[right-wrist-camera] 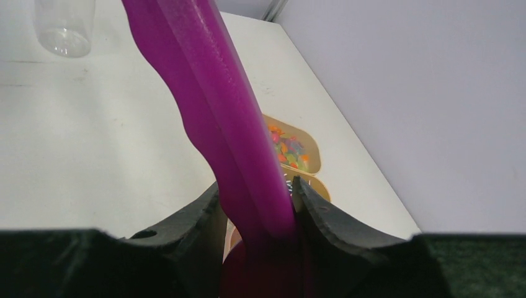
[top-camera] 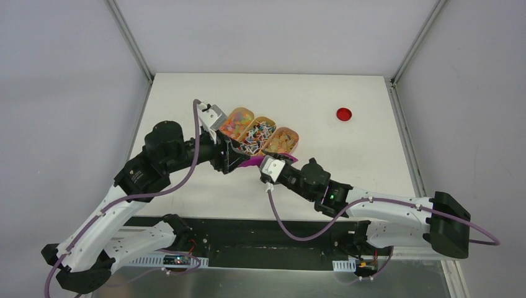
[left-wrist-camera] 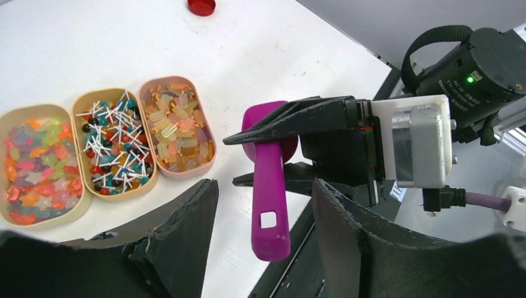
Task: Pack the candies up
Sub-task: Pick up the spatula from the center of the board.
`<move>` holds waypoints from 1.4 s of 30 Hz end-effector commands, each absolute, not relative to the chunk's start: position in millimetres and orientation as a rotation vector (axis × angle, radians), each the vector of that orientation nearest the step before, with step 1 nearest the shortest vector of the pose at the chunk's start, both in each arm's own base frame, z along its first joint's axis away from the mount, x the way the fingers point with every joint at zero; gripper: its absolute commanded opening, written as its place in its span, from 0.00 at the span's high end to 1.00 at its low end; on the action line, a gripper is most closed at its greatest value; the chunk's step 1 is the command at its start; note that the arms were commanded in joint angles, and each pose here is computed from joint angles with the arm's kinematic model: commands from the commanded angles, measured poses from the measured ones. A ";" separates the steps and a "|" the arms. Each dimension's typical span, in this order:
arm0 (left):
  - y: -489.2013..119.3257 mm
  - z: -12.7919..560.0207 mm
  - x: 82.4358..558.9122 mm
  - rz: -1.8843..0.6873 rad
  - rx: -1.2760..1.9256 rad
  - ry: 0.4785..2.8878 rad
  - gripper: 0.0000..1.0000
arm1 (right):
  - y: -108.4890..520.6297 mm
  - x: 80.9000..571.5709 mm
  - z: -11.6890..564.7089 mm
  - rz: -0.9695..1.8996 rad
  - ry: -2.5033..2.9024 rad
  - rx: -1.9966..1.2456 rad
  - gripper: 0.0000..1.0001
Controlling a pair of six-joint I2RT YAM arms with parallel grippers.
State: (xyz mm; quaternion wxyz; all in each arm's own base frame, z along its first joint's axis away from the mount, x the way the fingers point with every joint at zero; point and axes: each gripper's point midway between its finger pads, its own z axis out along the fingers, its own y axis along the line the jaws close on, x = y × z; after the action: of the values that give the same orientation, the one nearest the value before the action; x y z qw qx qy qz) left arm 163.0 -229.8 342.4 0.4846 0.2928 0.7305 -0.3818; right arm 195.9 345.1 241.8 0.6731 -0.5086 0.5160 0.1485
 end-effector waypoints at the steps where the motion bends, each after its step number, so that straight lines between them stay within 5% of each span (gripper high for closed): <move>1: -234.4 349.0 177.3 -0.916 0.666 1.740 0.41 | 350.9 193.4 280.3 0.438 1.098 -0.976 0.89; 10: -246.5 342.0 183.4 -0.950 0.672 1.753 0.36 | 354.0 196.8 288.6 0.496 1.124 -0.859 0.91; 23: -253.9 326.5 188.3 -0.966 0.669 1.758 0.50 | 358.0 200.7 281.8 0.491 1.167 -0.823 0.91; 31: -255.9 317.4 187.1 -0.979 0.676 1.784 0.49 | 353.9 204.6 281.6 0.474 1.180 -0.793 0.91; 42: -259.8 317.6 183.4 -1.006 0.702 1.769 0.86 | 357.7 202.9 272.9 0.482 1.187 -0.818 0.87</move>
State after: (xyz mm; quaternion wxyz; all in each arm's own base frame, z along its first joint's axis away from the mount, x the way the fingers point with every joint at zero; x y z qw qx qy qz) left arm 181.1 -256.1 306.4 0.4552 0.2845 0.7433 -0.3992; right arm 206.8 353.9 252.2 0.7057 -0.3970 0.5554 0.1893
